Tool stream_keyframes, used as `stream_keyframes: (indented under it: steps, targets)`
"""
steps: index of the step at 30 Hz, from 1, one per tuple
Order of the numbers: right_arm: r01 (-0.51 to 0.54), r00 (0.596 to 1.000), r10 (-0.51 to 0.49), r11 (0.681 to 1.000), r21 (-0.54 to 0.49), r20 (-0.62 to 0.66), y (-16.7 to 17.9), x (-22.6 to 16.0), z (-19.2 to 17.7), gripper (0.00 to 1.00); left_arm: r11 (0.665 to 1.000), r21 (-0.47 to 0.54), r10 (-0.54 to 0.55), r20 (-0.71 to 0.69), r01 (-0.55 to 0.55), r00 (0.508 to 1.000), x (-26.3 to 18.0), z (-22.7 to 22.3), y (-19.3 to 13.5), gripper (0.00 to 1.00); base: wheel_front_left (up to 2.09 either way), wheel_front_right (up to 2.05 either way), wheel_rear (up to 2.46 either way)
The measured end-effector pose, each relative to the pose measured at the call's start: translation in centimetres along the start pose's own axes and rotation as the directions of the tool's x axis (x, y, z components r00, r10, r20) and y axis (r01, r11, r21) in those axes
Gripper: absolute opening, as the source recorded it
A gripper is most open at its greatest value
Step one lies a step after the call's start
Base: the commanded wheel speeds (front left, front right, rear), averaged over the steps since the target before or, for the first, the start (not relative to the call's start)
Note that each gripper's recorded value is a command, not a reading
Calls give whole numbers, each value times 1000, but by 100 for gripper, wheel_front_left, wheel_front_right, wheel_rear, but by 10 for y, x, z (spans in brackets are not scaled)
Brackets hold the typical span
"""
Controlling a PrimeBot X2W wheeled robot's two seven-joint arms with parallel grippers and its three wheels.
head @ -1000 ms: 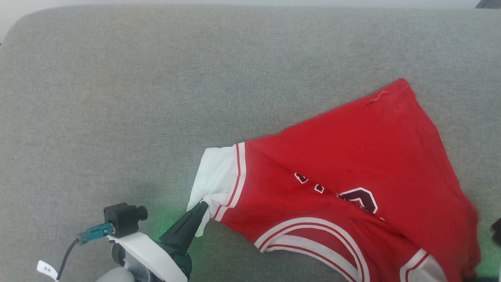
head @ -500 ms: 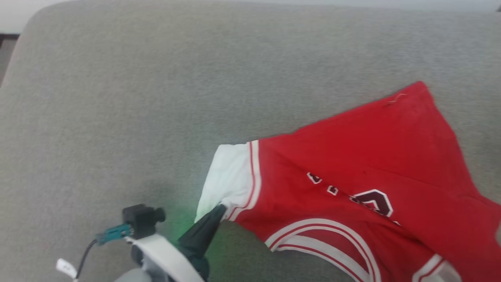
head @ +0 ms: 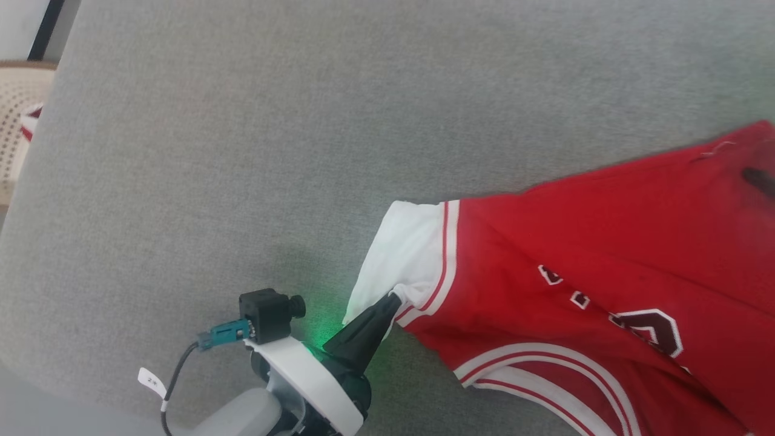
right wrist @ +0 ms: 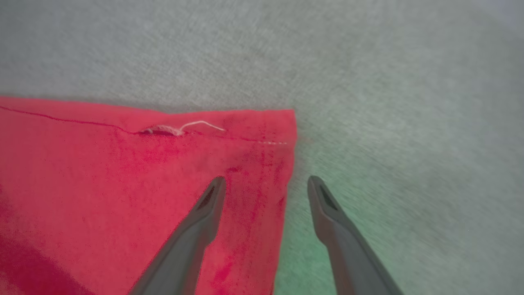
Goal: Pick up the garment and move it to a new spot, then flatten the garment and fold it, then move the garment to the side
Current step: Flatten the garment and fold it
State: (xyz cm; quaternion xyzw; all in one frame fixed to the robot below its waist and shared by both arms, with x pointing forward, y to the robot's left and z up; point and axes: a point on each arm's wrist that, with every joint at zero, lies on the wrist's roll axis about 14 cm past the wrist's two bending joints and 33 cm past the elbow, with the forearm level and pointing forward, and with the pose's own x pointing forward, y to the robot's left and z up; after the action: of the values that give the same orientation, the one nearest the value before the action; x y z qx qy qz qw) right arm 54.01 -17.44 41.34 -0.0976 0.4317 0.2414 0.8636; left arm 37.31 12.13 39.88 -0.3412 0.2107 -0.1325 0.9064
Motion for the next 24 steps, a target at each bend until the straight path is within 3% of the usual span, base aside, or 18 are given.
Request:
stream_keyframes:
  steps: [5, 6, 7, 8, 12, 17, 20, 24]
  targets:
    - [6, 993, -12, 998, -56, -116, 1, 33, -11, 100, 1000, -10, 26, 1, -26, 1000, 3, -2, 6, 0, 0, 0, 0]
    - [2, 992, -10, 998, -60, -127, 2, 36, -12, 49, 1000, -12, 29, 2, -29, 1000, 3, -2, 7, 0, 0, 0, 0]
    - [-5, 991, -3, 998, -59, -135, 4, 38, -13, 29, 999, -13, 32, 2, -32, 999, 3, -2, 8, 0, 0, 0, 0]
    - [-12, 990, 4, 999, -51, -138, 5, 38, -13, 0, 999, -13, 32, 3, -32, 999, 3, -2, 8, 0, 0, 0, 0]
    - [-30, 998, 31, 999, 25, -63, 6, 35, -4, 0, 999, 20, 25, 1, -25, 1000, 3, -1, 8, 0, 0, 0, 0]
    - [-26, 990, 4, 986, 163, 138, -7, 17, 30, 0, 995, 100, -15, 57, 9, 998, 13, 36, 4, 0, 0, 0, 0]
    - [4, 952, -78, 970, 242, 296, -34, -10, 66, 0, 989, 138, -63, 129, 45, 990, 27, 76, -6, 0, 0, 0, 0]
    - [16, 857, -200, 931, 364, 475, -73, -49, 109, 0, 975, 191, -151, 221, 109, 963, 55, 143, -33, 0, 0, 0, 0]
